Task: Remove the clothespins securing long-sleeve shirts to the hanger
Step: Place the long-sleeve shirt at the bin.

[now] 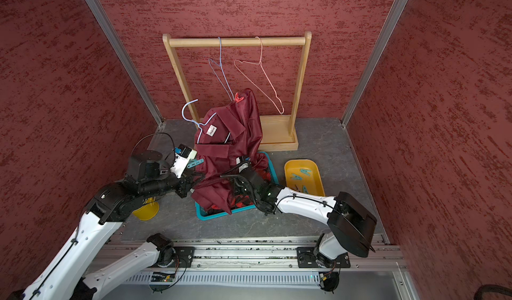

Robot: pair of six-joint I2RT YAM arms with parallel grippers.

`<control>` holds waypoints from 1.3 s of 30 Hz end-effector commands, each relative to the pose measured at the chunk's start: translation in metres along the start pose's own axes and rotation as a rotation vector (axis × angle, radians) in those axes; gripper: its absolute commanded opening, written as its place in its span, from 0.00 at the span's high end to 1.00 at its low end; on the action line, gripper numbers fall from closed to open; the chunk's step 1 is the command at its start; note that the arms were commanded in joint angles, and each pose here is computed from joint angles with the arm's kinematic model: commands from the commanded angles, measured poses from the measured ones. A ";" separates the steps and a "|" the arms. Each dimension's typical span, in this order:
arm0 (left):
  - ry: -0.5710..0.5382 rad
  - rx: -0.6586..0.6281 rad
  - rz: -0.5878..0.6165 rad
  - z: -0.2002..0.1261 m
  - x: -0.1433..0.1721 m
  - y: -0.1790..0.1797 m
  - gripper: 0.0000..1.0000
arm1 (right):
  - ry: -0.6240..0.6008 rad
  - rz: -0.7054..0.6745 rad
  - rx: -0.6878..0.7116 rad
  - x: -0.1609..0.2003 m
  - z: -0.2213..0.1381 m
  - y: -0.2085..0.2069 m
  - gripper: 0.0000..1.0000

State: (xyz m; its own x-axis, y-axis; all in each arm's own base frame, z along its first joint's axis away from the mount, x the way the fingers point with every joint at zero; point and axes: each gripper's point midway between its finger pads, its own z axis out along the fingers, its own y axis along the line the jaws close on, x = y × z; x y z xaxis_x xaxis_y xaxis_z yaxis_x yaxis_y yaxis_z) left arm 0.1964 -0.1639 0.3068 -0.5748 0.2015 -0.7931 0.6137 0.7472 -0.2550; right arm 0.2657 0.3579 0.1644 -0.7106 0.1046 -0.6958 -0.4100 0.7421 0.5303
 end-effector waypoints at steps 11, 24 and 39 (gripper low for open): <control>-0.049 -0.019 0.017 -0.018 -0.024 -0.005 1.00 | -0.064 -0.009 0.104 -0.032 0.014 -0.008 1.00; 0.058 -0.067 -0.017 -0.033 -0.014 -0.004 1.00 | -0.085 0.110 -0.005 -0.034 0.017 -0.001 0.69; 0.104 -0.093 -0.038 -0.036 0.005 0.000 1.00 | 0.160 -0.091 -0.264 -0.013 -0.052 0.051 0.02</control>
State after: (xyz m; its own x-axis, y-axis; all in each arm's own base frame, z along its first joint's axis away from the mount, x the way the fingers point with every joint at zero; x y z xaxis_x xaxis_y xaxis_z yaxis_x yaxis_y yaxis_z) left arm 0.1742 -0.1414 0.3187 -0.6638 0.2403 -0.7083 0.5438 0.8053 -0.2364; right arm 0.2402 0.3650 0.2263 -0.7246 0.0021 -0.6892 -0.5654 0.5700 0.5961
